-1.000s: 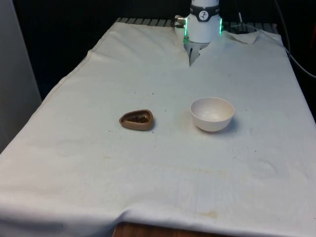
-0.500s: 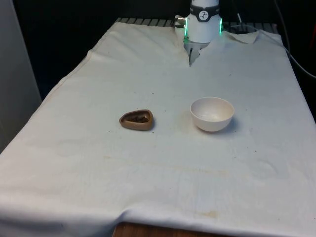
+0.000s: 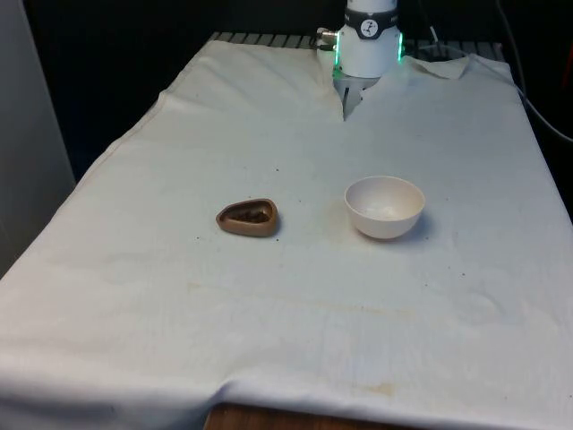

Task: Pour the coffee beans from the cup into the bowl.

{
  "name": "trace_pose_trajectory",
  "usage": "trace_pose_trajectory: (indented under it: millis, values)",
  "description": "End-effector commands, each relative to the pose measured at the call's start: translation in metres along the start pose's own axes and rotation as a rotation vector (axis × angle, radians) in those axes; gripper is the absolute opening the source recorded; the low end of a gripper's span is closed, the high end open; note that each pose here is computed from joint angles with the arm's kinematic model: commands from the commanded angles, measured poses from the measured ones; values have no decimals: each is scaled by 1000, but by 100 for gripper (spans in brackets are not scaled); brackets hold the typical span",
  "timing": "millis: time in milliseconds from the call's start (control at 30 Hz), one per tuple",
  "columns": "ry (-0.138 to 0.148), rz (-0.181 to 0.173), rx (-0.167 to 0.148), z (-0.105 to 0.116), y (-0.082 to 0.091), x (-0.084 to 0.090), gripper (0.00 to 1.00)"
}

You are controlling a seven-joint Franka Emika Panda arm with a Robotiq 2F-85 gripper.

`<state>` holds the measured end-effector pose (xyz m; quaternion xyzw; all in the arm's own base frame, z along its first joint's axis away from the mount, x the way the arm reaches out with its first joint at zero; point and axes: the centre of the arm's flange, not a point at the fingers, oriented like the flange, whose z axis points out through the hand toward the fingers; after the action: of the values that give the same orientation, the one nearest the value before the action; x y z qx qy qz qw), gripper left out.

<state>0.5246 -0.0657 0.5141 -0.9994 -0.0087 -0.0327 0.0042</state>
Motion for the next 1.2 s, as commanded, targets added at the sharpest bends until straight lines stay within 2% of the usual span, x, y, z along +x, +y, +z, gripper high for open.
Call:
trace_pose_trajectory:
  millis: [0, 100, 133, 167, 433, 467, 533, 700, 733, 767, 867, 1167]
  values:
    - [10, -6, -9, 4, 0, 2, 100]
    - [10, -21, -16, 13, -3, 6, 100]
    - [4, -13, -6, 9, -1, 4, 100]
    - [10, -26, -19, 16, -4, 8, 100]
    - [2, -59, -50, 41, -18, 21, 100]
    - [0, -57, -37, 38, -15, 19, 100]
    - [1, -65, -60, 49, -24, 25, 100]
    - [0, -72, -75, 62, -33, 32, 100]
    - [-5, -73, -64, 60, -32, 30, 100]
    - [-2, -72, -78, 65, -35, 33, 100]
    - [-3, -76, -87, 78, -39, 40, 100]
    - [-9, -77, -96, 111, -34, 56, 100]
